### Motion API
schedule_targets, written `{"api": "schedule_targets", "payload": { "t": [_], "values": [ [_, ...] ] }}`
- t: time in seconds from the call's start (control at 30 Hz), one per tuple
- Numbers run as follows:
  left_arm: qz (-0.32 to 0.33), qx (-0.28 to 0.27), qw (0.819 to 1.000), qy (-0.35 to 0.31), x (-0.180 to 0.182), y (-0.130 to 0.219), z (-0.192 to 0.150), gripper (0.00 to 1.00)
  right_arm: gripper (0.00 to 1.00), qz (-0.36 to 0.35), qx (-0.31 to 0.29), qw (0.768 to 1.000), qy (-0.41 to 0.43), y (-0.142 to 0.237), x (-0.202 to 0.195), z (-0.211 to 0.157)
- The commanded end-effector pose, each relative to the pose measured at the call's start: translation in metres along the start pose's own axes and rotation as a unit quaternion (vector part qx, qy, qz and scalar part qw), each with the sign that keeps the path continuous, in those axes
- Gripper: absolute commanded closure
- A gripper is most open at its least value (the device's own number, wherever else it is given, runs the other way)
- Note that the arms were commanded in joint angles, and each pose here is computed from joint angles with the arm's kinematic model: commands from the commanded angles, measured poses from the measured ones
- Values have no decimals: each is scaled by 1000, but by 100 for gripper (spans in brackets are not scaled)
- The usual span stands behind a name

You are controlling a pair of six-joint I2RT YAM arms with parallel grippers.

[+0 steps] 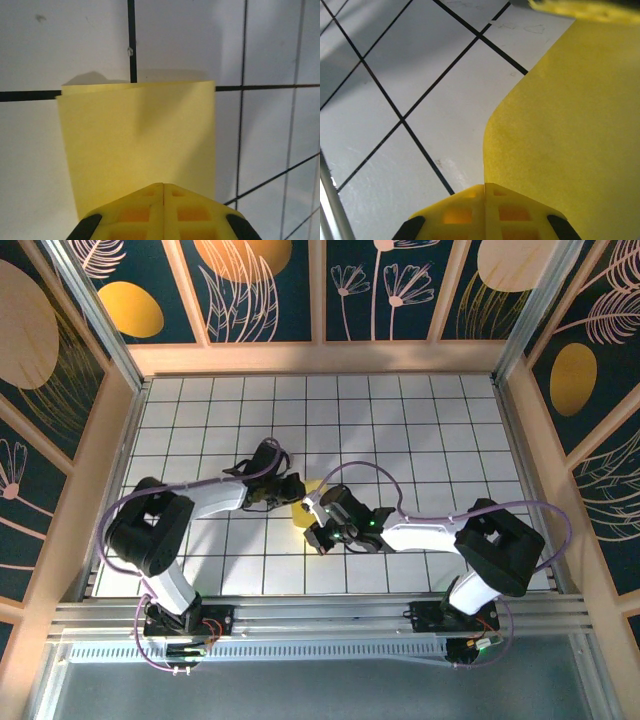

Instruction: Fold a paper plane with a square sheet of paper (fold left side to right side)

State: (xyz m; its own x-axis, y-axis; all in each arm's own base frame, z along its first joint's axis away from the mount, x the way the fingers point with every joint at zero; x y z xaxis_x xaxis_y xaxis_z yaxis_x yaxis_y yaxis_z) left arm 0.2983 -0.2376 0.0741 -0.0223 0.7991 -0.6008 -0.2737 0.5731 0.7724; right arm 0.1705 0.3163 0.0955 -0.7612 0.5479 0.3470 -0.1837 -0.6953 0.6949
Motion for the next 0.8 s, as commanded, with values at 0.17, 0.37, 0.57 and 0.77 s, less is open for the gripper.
{"api": "schedule_targets", "payload": {
  "t": [0.17, 0.37, 0.57, 0.77],
  "values": [
    [31, 46, 998, -28, 9, -26, -12, 98, 100, 33, 2, 999, -42, -2, -6, -1],
    [46, 48, 998, -20, 20, -29, -18, 99, 100, 25, 6, 997, -72, 0, -21, -2],
    [52, 40, 998, -1, 23, -26, -21, 100, 100, 13, 22, 995, -99, -2, -35, -8],
    [62, 25, 997, 24, 26, -20, -24, 100, 100, 3, 31, 993, -115, -4, -44, -11]
  ]
}}
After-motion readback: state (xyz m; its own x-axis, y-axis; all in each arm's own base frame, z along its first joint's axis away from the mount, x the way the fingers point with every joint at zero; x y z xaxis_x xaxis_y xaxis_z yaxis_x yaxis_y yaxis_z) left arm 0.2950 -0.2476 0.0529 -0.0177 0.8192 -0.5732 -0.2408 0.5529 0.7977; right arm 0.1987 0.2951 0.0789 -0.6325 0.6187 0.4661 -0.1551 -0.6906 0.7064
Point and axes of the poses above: each hand's point on the last joint's axis, 136 mm out from that joint toward the fingers, its own y axis back along the fingers, its own x axis along the line the jaws close on, z = x × y, the point moved 5 cm from there along y, back along the fingers, and after that the axes turned 2 degrees about y, right-handed, at the moved point
